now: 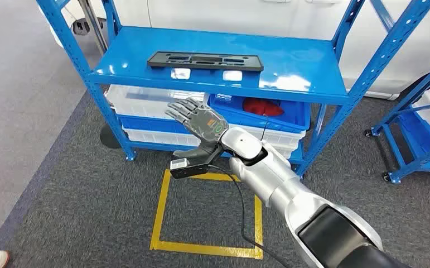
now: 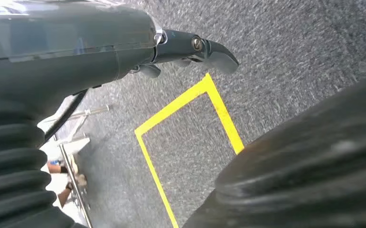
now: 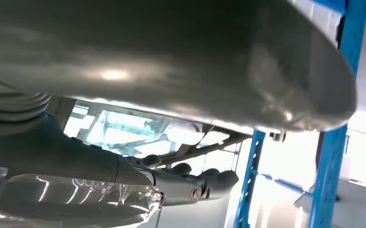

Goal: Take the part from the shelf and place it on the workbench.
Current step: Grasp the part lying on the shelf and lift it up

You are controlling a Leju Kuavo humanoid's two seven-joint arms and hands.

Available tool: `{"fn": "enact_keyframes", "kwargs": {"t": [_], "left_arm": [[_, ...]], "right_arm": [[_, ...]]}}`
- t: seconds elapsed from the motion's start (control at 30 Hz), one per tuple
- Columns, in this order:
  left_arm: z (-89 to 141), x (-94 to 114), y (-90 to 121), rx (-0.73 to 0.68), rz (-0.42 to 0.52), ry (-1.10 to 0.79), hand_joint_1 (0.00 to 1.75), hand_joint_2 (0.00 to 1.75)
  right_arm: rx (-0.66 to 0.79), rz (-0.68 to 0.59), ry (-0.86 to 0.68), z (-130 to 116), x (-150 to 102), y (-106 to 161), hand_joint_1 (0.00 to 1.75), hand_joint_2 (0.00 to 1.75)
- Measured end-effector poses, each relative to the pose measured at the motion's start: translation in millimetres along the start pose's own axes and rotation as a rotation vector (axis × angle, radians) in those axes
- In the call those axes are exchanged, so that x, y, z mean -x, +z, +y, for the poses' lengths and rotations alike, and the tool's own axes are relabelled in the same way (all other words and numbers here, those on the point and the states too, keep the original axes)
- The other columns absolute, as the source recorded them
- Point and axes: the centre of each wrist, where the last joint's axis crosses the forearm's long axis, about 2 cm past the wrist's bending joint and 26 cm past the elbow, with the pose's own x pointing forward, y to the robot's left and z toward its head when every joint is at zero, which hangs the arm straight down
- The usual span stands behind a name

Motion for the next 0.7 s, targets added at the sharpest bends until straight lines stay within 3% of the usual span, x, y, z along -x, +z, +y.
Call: {"fn": "enact_keyframes", "kwargs": {"t": [0.33,0.7], "left_arm": [[-1,-1,0,0.003,0.011,0.001,0.00,0.00],[-2,-1,0,0.007,0.013,0.009,0.00,0.00]], "right_arm": [[-0.006,0.008,0.000,6,0,4,0.00,0.00],[0.020,0.034,0.022,-4,10,2,0.00,0.00]]}}
